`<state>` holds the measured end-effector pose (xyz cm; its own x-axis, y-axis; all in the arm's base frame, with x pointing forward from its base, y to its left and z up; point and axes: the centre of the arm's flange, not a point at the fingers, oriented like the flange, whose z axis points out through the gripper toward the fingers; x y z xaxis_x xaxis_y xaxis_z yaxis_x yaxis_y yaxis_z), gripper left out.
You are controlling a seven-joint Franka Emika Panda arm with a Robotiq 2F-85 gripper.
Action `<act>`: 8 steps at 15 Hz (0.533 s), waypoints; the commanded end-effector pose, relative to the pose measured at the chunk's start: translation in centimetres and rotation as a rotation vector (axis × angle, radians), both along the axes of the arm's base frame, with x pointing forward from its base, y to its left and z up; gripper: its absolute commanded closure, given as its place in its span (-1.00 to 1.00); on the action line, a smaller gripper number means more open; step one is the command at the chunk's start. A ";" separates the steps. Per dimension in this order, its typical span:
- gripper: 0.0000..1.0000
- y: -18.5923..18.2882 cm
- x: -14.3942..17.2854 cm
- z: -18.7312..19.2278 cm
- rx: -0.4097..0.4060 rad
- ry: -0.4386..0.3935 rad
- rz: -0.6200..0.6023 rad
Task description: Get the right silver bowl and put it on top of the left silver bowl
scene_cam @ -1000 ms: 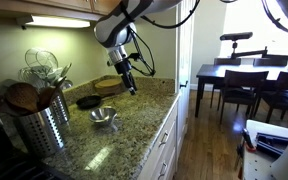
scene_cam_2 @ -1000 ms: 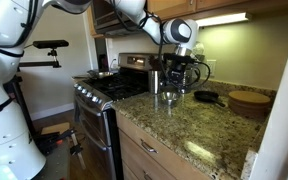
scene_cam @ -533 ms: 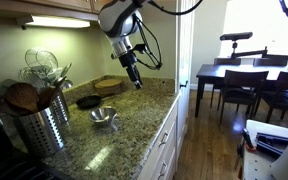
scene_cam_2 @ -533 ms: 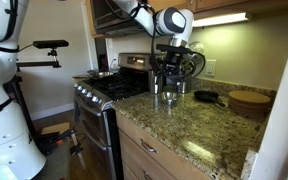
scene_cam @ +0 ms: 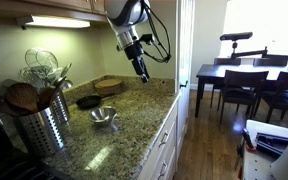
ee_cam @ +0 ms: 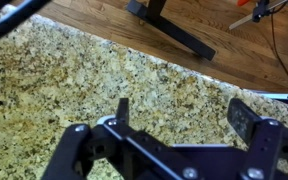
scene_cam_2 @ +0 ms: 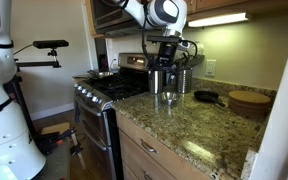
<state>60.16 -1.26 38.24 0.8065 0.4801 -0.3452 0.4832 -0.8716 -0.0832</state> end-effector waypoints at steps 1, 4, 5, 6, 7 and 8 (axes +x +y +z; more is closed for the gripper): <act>-1.00 -0.2 -3.5 2.1 -0.066 -0.075 -0.052; -1.00 -0.7 -4.2 4.1 -0.115 -0.172 -0.107; -1.00 -0.9 -4.4 4.7 -0.131 -0.200 -0.124; -1.00 -1.1 -4.6 5.4 -0.146 -0.231 -0.143; -1.00 -1.3 -4.8 6.0 -0.159 -0.259 -0.162; -1.00 -1.4 -5.0 6.5 -0.170 -0.280 -0.181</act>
<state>58.01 -2.37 43.42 0.9129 0.3434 -0.2205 0.3724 -0.9220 0.1058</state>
